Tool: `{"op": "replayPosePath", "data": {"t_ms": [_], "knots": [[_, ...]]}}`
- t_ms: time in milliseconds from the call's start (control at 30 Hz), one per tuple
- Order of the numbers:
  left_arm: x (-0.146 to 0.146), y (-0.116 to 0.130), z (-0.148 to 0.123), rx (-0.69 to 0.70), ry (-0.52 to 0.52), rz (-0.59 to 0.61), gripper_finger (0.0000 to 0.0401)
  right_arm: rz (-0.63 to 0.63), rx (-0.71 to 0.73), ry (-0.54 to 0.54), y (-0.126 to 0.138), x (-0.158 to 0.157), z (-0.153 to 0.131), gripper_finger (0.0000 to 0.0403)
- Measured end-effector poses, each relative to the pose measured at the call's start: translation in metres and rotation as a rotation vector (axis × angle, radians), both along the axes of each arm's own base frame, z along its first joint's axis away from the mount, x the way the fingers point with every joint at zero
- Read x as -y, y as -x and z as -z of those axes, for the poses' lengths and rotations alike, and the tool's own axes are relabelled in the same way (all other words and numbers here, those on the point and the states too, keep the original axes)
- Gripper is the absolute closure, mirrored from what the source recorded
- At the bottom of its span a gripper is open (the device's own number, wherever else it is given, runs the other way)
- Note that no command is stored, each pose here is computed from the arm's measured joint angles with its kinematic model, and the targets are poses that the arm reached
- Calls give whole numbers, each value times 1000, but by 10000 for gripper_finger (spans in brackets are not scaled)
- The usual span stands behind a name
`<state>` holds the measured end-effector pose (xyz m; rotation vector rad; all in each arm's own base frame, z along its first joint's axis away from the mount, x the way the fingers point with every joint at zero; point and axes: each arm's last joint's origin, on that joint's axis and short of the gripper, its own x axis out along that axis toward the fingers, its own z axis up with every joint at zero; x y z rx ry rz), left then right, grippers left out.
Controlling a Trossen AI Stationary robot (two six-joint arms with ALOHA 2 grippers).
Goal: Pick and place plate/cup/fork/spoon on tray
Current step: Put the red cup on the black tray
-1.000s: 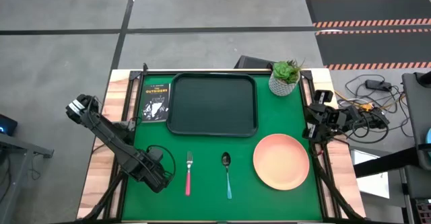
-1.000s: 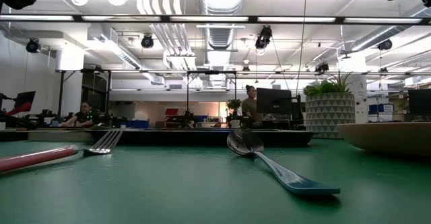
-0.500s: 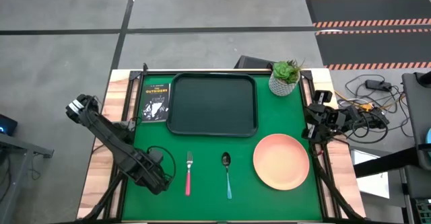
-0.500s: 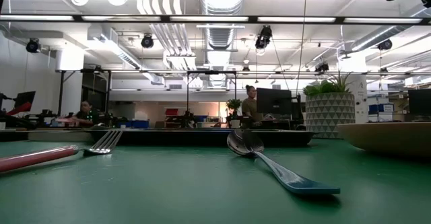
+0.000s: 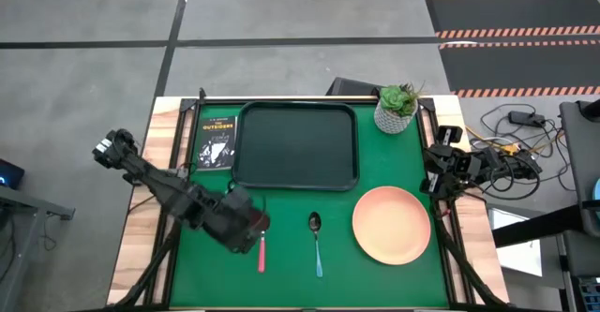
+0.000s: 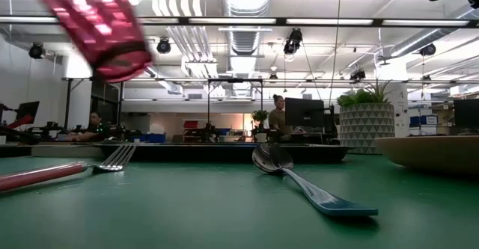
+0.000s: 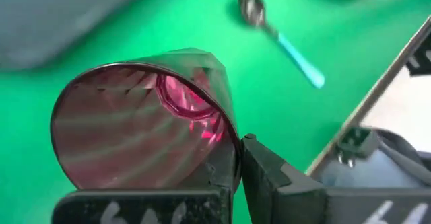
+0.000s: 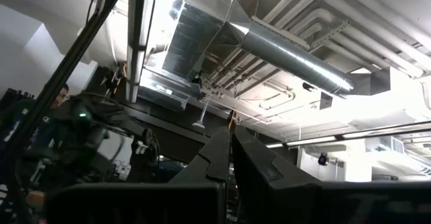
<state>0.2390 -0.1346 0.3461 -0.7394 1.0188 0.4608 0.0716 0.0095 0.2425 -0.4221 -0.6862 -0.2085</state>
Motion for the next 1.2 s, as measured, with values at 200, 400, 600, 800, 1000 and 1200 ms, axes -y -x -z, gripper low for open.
{"op": "replayPosePath", "data": {"t_ms": [200, 400, 600, 800, 1000, 1200], "knots": [[-58, -25, -10, 16, -139, 30, 401, 1, -1, 1, 0, 0, 0, 394], [-133, -37, -9, -39, -266, -11, 401, 7, -2, 8, 0, 0, 0, 394], [-208, -43, 1, -109, -344, -95, 401, 8, -6, 9, 0, 0, 0, 394], [-272, -47, 30, -250, -354, -144, 401, 9, -10, 9, -1, 0, 1, 394], [-303, -56, 67, -357, -271, -111, 401, 13, -25, 18, -1, 0, 2, 394], [-309, -64, 81, -397, -260, -65, 401, 16, -29, 24, -2, 0, 2, 394]]}}
